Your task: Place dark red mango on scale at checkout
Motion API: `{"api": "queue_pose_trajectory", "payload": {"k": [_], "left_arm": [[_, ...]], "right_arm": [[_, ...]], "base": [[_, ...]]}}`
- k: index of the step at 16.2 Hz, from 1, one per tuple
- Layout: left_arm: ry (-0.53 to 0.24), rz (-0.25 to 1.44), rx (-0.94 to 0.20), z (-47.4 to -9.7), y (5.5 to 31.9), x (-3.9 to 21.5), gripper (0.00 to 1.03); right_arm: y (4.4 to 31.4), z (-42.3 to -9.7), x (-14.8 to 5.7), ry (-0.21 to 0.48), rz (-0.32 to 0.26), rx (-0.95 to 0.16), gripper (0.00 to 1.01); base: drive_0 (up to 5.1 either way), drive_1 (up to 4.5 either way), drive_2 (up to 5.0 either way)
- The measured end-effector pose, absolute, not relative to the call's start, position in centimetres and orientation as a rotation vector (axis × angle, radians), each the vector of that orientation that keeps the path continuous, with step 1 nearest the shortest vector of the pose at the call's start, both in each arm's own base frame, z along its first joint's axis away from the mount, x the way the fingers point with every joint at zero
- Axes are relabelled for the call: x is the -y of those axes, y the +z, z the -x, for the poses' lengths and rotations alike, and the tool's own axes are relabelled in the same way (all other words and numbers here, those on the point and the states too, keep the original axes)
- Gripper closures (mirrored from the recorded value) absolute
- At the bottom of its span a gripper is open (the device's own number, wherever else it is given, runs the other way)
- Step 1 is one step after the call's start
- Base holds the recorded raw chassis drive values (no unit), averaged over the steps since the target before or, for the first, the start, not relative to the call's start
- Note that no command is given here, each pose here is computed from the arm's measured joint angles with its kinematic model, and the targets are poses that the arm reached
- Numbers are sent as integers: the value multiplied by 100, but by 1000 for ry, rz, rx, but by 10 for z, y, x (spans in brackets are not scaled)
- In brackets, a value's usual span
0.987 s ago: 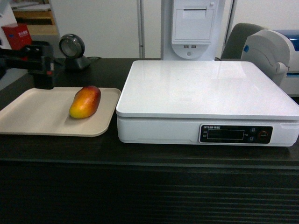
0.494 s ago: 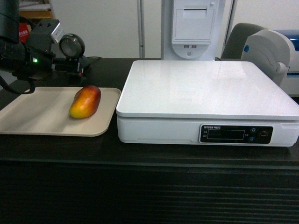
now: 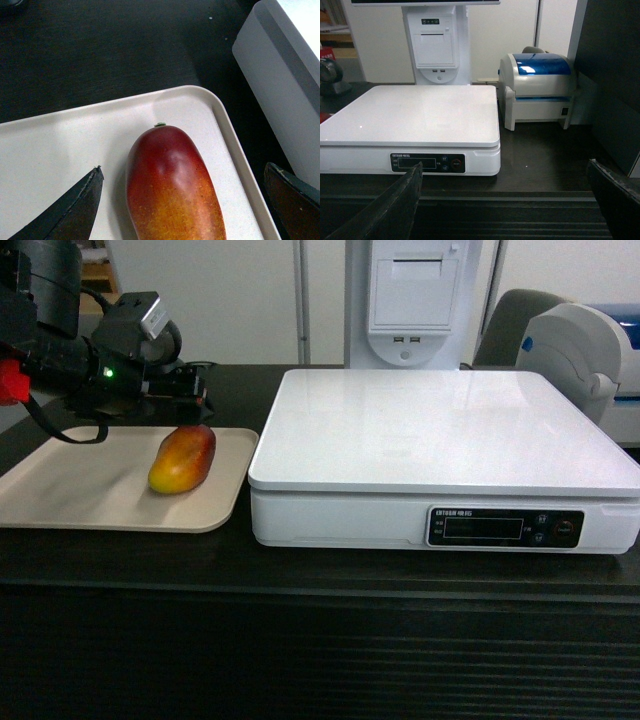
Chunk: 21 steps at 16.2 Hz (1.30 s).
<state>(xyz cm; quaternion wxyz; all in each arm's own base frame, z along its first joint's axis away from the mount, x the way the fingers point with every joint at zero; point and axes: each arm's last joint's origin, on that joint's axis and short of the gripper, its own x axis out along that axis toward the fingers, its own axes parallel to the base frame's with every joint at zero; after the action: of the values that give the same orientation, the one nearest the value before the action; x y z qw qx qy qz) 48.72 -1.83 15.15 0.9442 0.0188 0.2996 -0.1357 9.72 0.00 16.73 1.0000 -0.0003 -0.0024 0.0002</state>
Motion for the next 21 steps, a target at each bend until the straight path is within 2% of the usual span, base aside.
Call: {"api": "queue_pose_trajectory", "payload": {"k": [3, 8, 11, 12, 14, 17, 19, 21], "left_arm": [[-271, -50, -630, -487, 144, 20, 5], [-261, -81, -733, -483, 117, 27, 5], [-230, -105, -782, -481, 102, 28, 5], [-230, -118, -791, -479, 98, 28, 14], [-214, -135, -785, -473, 97, 27, 43], [-213, -144, -739, -465, 120, 27, 48], [-233, -169, -608, -456, 173, 38, 48], [-284, -187, -483, -443, 221, 64, 49]], "right_arm": [[167, -97, 0, 0, 1, 5, 3], [167, -97, 0, 0, 1, 5, 3], [167, -97, 0, 0, 1, 5, 3], [167, -97, 0, 0, 1, 5, 3], [167, -97, 0, 0, 1, 5, 3], [167, -97, 0, 0, 1, 5, 3], [167, -97, 0, 0, 1, 5, 3], [167, -97, 0, 0, 1, 5, 3]], "base": [[0, 0, 0], [0, 0, 0], [0, 0, 0], [0, 0, 0], [0, 0, 0], [0, 0, 0], [0, 0, 0], [0, 0, 0]]}}
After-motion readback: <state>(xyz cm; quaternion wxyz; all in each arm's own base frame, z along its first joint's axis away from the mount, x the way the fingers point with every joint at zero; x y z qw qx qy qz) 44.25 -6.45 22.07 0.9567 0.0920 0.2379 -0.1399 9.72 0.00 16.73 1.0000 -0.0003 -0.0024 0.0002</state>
